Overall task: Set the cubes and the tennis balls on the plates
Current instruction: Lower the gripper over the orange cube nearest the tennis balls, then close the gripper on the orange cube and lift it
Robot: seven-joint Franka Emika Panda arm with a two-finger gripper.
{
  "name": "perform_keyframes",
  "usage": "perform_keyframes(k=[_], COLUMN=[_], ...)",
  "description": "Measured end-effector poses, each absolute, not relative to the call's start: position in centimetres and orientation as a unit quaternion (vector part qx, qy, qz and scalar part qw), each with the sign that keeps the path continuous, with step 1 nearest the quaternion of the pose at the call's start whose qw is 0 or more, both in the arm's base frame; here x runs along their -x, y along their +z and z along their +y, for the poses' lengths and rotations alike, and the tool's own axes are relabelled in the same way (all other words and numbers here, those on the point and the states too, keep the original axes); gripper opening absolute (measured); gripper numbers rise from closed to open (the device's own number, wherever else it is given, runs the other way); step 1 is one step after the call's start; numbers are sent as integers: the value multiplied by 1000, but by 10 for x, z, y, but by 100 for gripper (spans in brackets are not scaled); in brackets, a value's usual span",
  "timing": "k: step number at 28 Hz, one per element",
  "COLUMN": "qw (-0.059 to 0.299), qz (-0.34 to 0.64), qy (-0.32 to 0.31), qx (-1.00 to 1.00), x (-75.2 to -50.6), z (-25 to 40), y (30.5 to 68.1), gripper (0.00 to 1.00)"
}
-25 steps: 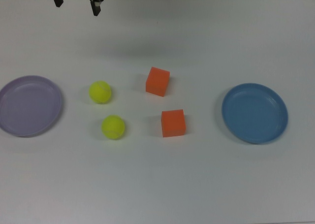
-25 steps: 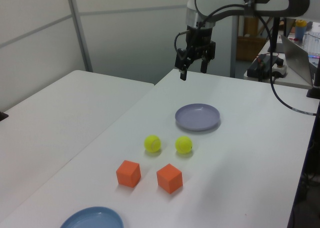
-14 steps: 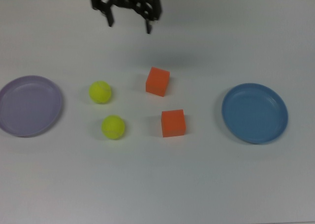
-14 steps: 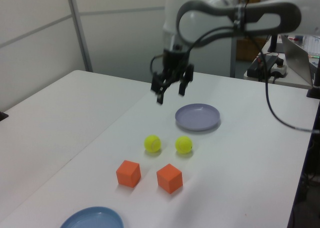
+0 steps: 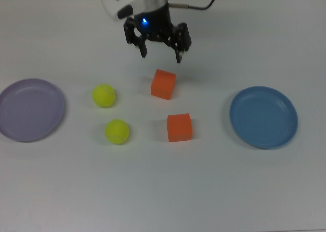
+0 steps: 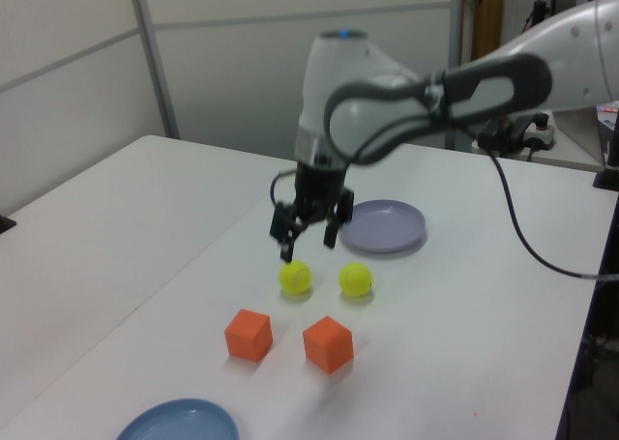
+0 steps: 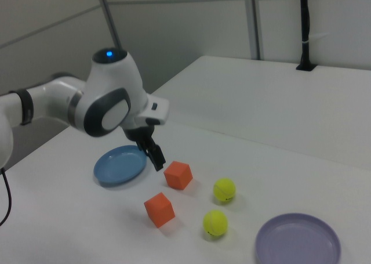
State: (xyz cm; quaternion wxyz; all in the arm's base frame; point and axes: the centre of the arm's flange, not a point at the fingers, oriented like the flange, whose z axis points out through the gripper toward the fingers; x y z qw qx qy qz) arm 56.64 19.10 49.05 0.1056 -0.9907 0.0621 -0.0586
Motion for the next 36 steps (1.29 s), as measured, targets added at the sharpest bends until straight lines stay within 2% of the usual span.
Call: perform_keyframes(k=[6, 14, 36], qw=[101, 95, 68], qz=[64, 73, 81], qy=[-38, -12, 18], qx=[992, 993, 994], x=[-557, -562, -559], z=[206, 208, 195], y=[448, 411, 361], gripper=[100, 100, 100])
